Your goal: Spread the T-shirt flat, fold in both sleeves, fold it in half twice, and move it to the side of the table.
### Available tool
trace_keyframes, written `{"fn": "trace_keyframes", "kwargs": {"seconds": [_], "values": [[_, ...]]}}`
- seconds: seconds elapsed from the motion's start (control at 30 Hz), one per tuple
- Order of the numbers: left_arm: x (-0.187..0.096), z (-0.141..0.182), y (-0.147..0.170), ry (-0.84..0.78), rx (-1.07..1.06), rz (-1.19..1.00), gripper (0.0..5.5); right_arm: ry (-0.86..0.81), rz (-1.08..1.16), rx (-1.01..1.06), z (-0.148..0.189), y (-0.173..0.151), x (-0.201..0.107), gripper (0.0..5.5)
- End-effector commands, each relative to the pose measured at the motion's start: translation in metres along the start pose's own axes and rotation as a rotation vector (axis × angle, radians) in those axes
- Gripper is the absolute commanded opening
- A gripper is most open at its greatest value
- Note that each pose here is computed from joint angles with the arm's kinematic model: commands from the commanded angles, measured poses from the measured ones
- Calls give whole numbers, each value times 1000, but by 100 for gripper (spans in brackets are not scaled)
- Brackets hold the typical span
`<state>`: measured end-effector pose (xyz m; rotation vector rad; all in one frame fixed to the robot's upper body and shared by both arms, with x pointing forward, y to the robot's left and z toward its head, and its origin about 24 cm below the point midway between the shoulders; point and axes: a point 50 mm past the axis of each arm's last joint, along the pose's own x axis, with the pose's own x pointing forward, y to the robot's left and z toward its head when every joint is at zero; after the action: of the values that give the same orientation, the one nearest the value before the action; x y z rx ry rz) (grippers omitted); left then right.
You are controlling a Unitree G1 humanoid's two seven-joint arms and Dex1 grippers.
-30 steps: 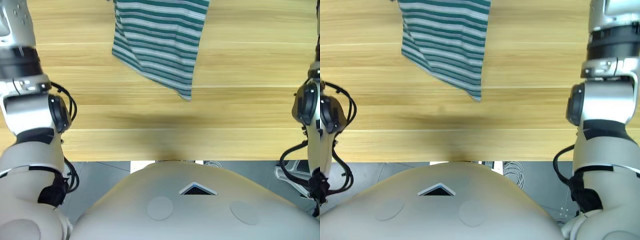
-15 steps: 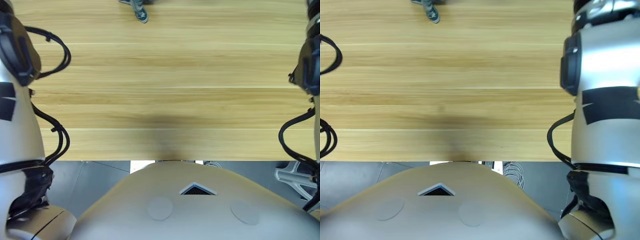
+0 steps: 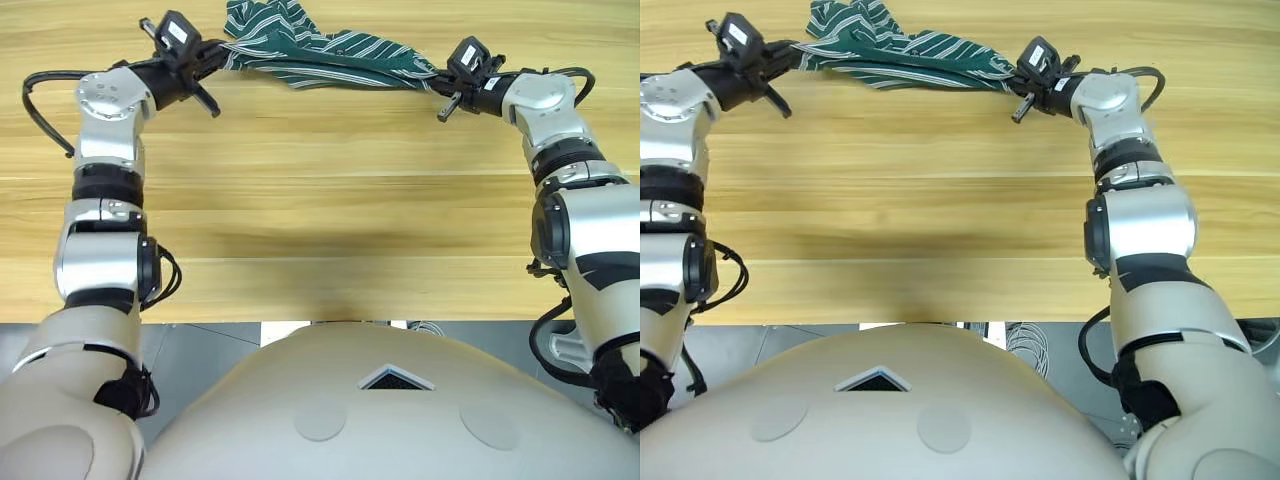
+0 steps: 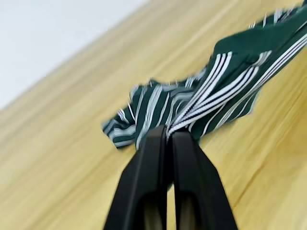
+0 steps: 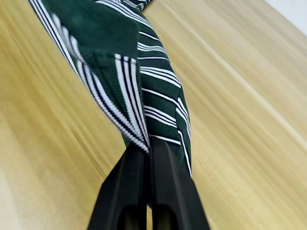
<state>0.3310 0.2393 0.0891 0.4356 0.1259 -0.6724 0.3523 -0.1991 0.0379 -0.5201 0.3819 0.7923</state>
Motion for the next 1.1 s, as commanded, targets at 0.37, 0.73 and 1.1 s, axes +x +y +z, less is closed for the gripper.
{"fn": "trace_keyframes", "kwargs": {"seconds": [0.37, 0.73, 1.1], "values": [[-134, -55, -170, 398, -146, -497, 5, -220, 542, -326, -48, 72, -82, 0], [-164, -88, -196, 575, 36, -651, 5, -1, 667, -344, -88, 127, -89, 0], [-160, -69, -175, 521, 152, -689, 5, -38, 813, -298, -90, 143, -115, 0]]}}
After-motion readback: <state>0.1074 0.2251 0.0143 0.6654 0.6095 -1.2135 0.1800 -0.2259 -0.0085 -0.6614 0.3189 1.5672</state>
